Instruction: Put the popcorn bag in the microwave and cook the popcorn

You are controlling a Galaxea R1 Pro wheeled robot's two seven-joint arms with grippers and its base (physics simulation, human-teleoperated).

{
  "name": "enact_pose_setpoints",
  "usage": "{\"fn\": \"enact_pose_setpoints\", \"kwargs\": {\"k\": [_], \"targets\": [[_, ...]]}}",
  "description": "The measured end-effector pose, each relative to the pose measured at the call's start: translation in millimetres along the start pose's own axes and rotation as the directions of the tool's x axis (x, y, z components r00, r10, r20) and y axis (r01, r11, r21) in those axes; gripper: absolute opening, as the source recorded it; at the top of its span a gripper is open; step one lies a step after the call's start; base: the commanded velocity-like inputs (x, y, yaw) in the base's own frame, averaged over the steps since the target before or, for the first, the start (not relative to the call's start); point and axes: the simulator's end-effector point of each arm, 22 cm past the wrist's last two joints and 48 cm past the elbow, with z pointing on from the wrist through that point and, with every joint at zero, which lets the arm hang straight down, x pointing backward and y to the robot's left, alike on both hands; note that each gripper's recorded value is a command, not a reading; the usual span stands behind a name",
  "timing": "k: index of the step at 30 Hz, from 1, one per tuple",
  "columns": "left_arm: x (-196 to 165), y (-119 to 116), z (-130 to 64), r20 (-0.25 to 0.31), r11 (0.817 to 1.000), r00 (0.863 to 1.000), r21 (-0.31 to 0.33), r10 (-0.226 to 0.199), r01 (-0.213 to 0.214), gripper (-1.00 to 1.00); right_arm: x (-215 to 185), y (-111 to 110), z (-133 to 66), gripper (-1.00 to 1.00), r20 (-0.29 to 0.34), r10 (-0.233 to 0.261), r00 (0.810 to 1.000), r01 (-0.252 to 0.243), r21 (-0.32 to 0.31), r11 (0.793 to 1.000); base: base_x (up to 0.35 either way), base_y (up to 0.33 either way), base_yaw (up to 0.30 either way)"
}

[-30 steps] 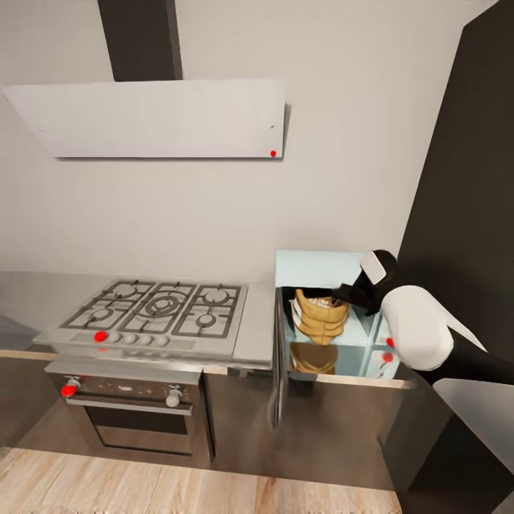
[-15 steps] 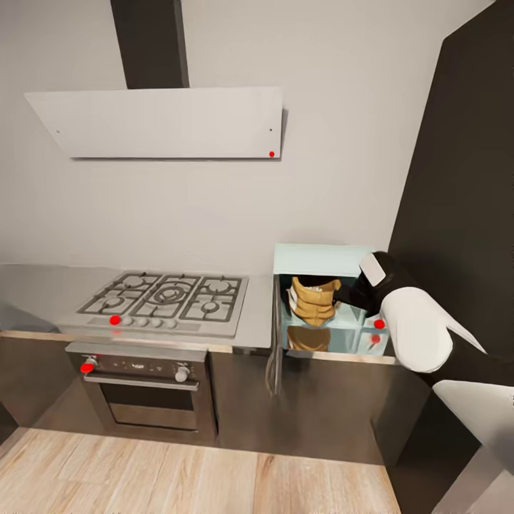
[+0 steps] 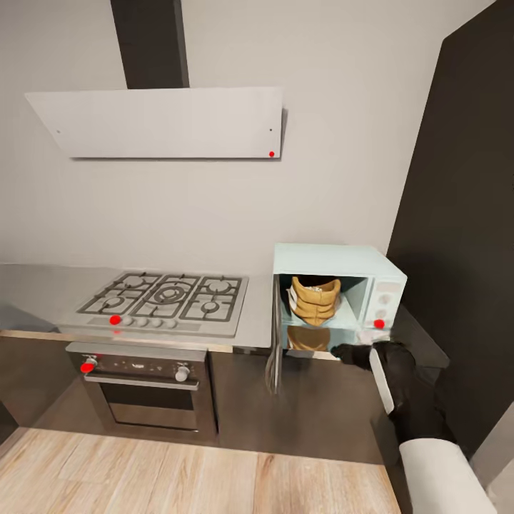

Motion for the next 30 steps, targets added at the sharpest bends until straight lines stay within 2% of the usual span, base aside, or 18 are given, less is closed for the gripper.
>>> {"fn": "enact_pose_setpoints", "kwargs": {"k": [1, 4, 5, 11, 14, 15, 16, 17, 19, 21, 23, 24, 26, 30], "targets": [[-0.2, 0.1, 0.1, 0.0, 1.0, 1.0, 0.0, -0.001, 0.001, 1.0, 10.4, 1.4, 0.8, 1.0, 0.013, -0.011, 1.0, 0.011, -0.006, 1.0, 0.0, 0.0, 0.0], [-1.8, -1.5, 0.3, 0.003, 1.0, 1.0, 0.0, -0.006, 0.006, 1.0, 2.8, 13.3, -0.4, 1.0, 0.15, -0.048, 0.987, 0.052, -0.021, 0.998, 0.0, 0.0, 0.0], [-1.9, -1.7, 0.3, 0.003, 1.0, 1.0, 0.001, -0.008, 0.008, 1.0, 0.0, 17.1, -1.1, 1.0, 0.172, -0.053, 0.984, 0.058, -0.024, 0.998, 0.0, 0.0, 0.0], [-2.1, -1.8, 0.3, 0.003, 1.0, 1.0, -0.001, -0.016, 0.016, 1.0, -10.9, 26.2, -7.1, 1.0, 0.218, -0.069, 0.974, 0.077, -0.031, 0.997, 0.0, 0.0, 0.0], [-2.5, 0.2, 0.2, 0.007, 1.0, 1.0, -0.005, -0.018, 0.018, 1.0, -17.5, 60.2, -12.3, 1.0, 0.256, -0.138, 0.957, 0.16, -0.067, 0.985, 0.0, 0.0, 0.0], [-2.8, 0.8, 0.2, 0.008, 1.0, 1.0, -0.006, -0.018, 0.018, 1.0, -22.4, 68.9, -14.2, 1.0, 0.285, -0.153, 0.946, 0.181, -0.073, 0.981, 0.0, 0.0, 0.0], [-2.9, 1.4, 0.2, 0.008, 1.0, 1.0, -0.007, -0.018, 0.018, 1.0, -35.1, 82.5, -19.5, 1.0, 0.355, -0.17, 0.919, 0.212, -0.081, 0.974, 0.0, 0.0, 0.0], [-3.1, 1.6, 0.2, 0.009, 1.0, 1.0, -0.007, -0.017, 0.017, 1.0, -48.7, 93.4, -25.5, 1.0, 0.432, -0.176, 0.885, 0.235, -0.087, 0.968, 0.0, 0.0, 0.0], [-3.1, 1.1, 0.2, 0.01, 1.0, 1.0, -0.005, -0.011, 0.011, 1.0, -54.2, 100.8, -21.8, 1.0, 0.492, -0.176, 0.853, 0.252, -0.093, 0.963, 0.0, 0.0, 0.0], [-3.4, -2.5, 0.1, 0.013, 1.0, 1.0, 0.0, -0.006, 0.006, 1.0, -59.6, 104.1, -14.4, 1.0, 0.509, -0.177, 0.842, 0.259, -0.094, 0.961, 0.0, 0.0, 0.0], [-3.5, -5.1, 0.0, 0.015, 1.0, 1.0, 0.004, -0.004, 0.004, 1.0, -80.8, 108.2, -15.9, 1.0, 0.542, -0.177, 0.822, 0.266, -0.09, 0.96, 0.0, 0.0, 0.0], [-3.6, -5.5, 0.0, 0.016, 1.0, 1.0, 0.004, -0.005, 0.005, 1.0, -86.1, 107.6, -9.1, 1.0, 0.545, -0.18, 0.819, 0.268, -0.086, 0.96, 0.0, 0.0, 0.0], [-4.1, -3.3, 0.0, 0.017, 1.0, 1.0, 0.001, -0.008, 0.008, 1.0, -91.9, 105.0, -0.7, 1.0, 0.55, -0.18, 0.816, 0.267, -0.081, 0.96, 0.0, 0.0, 0.0], [-4.5, -1.2, 0.1, 0.018, 1.0, 1.0, -0.002, -0.011, 0.011, 1.0, -90.7, 98.6, 19.0, 1.0, 0.537, -0.186, 0.823, 0.265, -0.072, 0.962, 0.0, 0.0, 0.0]]}}
